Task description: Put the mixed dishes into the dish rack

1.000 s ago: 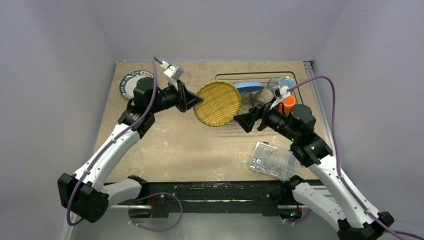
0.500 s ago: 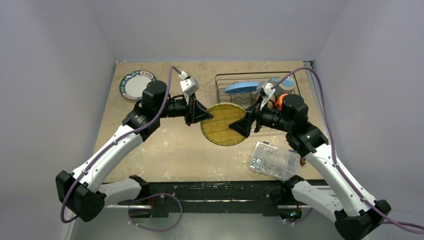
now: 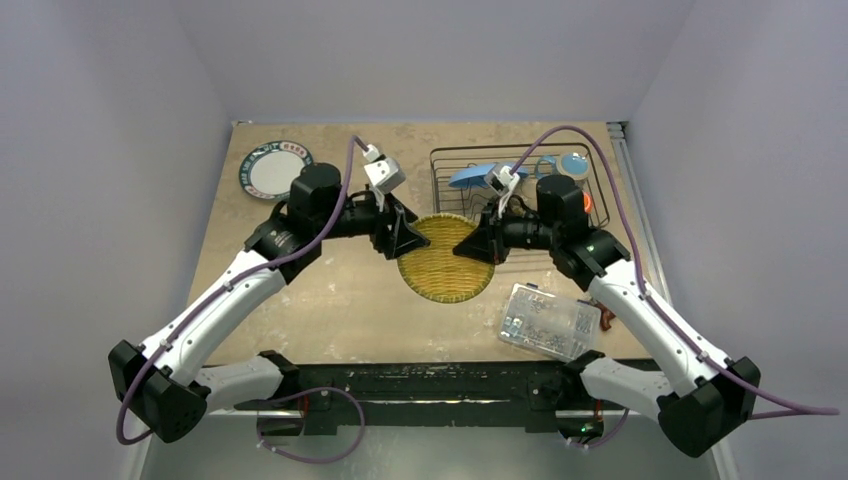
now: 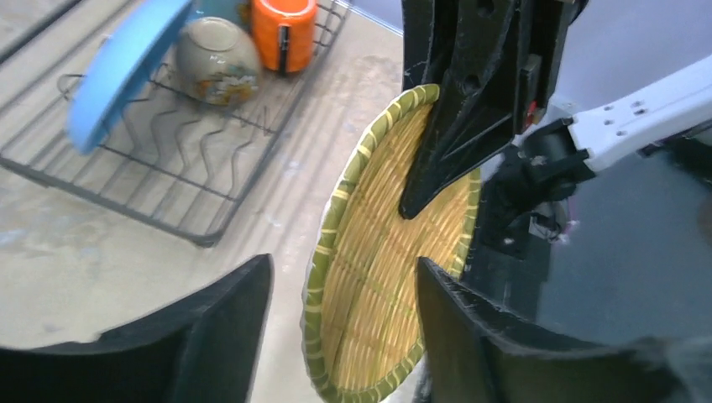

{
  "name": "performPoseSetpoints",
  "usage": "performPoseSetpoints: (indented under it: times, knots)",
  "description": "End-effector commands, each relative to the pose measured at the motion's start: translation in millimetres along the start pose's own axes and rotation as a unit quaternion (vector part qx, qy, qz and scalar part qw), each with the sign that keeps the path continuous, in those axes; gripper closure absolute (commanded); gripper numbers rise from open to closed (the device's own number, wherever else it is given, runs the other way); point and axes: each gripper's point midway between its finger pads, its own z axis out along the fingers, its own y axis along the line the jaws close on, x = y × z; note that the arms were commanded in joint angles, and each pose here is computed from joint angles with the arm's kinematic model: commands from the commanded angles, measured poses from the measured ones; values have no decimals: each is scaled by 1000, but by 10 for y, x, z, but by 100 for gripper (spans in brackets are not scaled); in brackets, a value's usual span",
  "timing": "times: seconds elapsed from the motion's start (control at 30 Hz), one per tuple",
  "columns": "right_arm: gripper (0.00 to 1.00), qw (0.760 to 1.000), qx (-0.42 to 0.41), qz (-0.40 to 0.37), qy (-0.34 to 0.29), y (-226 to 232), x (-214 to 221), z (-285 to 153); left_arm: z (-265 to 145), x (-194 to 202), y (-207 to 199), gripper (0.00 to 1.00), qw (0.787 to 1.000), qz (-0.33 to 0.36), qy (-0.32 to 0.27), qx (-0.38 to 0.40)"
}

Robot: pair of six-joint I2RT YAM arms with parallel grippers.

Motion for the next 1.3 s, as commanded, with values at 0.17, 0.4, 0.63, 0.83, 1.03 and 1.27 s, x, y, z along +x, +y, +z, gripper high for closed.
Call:
performPoseSetpoints:
  times: [0.17,0.4,0.63,0.83,1.03,1.27]
  knots:
    - [100,965,195,-142,-99,-413,-711,-415,-846,-465,882,14,924,10,-82,-374]
    - [100,828,434,-334,-122,-746,-1315,-1383,-1037,-548,882,15,908,17,-120,-402]
    - [100,757,380,-528,62,-1009,-1109,-1123,-876,-486,866,17,921,2,-99,-376]
    - [100,727,242,-612,194,-1218,-629,-683,-838,-468,860,17,924,-3,-98,-369]
    - [100,689,306,-595,280,-1778,-658,-638,-763,-444,840,17,930,-12,-95,-354]
    - [100,661,325,-604,303,-2096,-896,-422,-698,-409,837,17,934,-23,-87,-344]
